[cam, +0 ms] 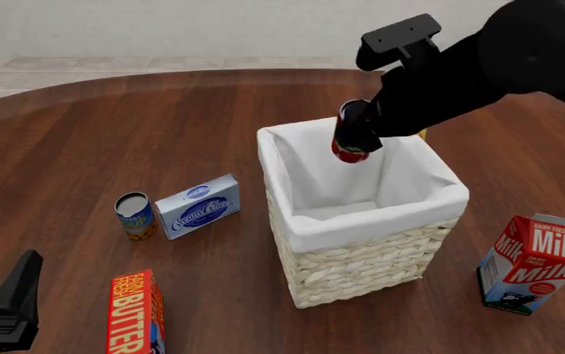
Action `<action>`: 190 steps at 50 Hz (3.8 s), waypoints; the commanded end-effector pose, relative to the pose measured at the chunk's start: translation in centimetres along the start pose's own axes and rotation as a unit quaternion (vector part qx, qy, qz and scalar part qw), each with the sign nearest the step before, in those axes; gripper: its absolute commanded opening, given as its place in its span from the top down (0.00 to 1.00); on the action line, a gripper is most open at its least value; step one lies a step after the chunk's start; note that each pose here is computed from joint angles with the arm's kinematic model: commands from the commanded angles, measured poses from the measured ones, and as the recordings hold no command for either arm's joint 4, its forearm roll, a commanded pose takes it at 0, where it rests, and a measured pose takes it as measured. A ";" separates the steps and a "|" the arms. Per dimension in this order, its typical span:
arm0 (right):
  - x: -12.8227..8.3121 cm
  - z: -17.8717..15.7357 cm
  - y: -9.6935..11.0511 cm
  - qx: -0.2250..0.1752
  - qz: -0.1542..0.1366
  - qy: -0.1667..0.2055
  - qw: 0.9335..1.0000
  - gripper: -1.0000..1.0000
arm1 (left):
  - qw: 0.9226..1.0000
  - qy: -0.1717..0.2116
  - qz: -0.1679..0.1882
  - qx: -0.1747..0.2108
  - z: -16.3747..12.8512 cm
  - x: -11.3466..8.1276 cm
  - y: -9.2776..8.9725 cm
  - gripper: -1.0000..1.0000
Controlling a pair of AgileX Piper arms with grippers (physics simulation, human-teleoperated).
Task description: Pick up the tomato sauce, and put it in the basket.
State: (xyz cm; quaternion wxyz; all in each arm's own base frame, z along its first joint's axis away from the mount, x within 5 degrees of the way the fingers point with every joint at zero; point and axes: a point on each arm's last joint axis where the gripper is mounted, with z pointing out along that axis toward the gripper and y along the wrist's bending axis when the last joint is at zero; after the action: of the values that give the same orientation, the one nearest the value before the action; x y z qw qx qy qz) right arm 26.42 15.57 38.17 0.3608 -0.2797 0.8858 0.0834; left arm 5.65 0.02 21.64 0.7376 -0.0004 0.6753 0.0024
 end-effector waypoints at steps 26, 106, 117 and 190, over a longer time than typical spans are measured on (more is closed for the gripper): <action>1.1 3.2 0.2 -0.004 0.009 0.042 0.999 1.00 | 1.000 0.000 0.000 0.000 0.0 0.1 0.0 0.00; 4.2 8.7 -0.2 -0.001 0.025 0.098 0.995 1.00 | 1.000 0.000 0.000 0.000 0.0 0.1 0.0 0.00; 4.5 9.3 0.0 -0.002 0.025 0.104 0.994 1.00 | 1.000 0.000 0.000 0.000 0.0 0.1 0.0 0.00; 3.6 3.2 -0.6 0.006 0.022 0.062 0.998 0.00 | 1.000 0.000 0.000 0.000 0.0 0.1 0.0 0.00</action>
State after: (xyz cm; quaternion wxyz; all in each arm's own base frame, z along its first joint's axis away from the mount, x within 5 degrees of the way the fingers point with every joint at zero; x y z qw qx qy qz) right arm 28.08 15.30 31.26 0.2865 -0.2603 0.9197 0.0650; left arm 5.65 0.02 21.64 0.7375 -0.0005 0.6753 0.0024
